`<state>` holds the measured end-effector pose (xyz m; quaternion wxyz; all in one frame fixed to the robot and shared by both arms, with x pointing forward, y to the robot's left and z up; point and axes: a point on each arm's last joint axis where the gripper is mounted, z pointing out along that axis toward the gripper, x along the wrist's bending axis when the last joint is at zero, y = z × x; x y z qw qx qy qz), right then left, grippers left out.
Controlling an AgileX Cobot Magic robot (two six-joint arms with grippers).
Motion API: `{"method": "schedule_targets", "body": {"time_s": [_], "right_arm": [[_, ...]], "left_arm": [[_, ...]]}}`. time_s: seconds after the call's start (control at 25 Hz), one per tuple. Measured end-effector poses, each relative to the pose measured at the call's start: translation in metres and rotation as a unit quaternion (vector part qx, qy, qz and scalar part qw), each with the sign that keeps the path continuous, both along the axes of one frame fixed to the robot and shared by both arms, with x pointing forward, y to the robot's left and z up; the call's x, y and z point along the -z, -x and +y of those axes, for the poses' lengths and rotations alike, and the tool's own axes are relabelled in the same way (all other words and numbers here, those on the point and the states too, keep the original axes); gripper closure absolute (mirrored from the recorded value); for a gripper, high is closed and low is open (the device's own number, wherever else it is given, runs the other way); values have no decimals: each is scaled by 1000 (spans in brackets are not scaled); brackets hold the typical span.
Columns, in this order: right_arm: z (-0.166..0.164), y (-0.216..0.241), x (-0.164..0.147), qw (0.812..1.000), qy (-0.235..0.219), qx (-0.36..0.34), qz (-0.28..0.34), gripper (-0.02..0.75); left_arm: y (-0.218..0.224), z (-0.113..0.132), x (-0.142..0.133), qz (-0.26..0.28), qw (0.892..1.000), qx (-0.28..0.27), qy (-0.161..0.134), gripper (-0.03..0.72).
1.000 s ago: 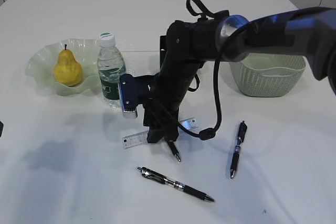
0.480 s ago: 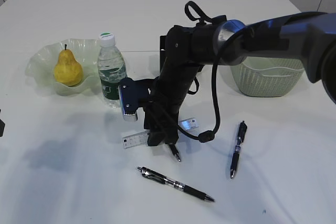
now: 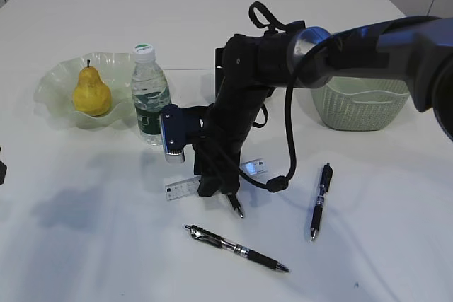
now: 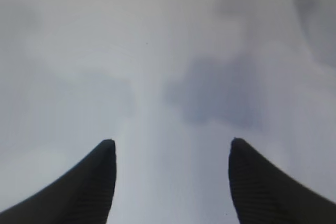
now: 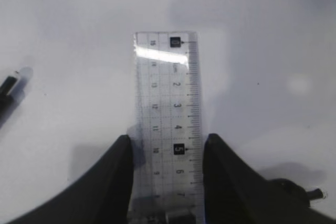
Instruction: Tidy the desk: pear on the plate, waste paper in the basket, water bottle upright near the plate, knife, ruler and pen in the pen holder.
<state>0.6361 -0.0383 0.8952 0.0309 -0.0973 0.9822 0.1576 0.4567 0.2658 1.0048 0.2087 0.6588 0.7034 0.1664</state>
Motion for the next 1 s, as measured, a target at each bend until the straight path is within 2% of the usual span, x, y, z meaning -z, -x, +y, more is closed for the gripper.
{"method": "schedule_targets", "body": {"time_s": [0.2,0.68,1.0], "right_arm": [[0,0,0,1000,1,3,3,467],[-1,2,-2,1000,3,12,13,468],[-3,6,-43,1000,-13,7,-9,468]], "left_arm": [[0,0,0,0,1000,0,0,214],[0,0,0,0,1000,1,-1,214],[0,0,0,0,1000,1,-1,214]]}}
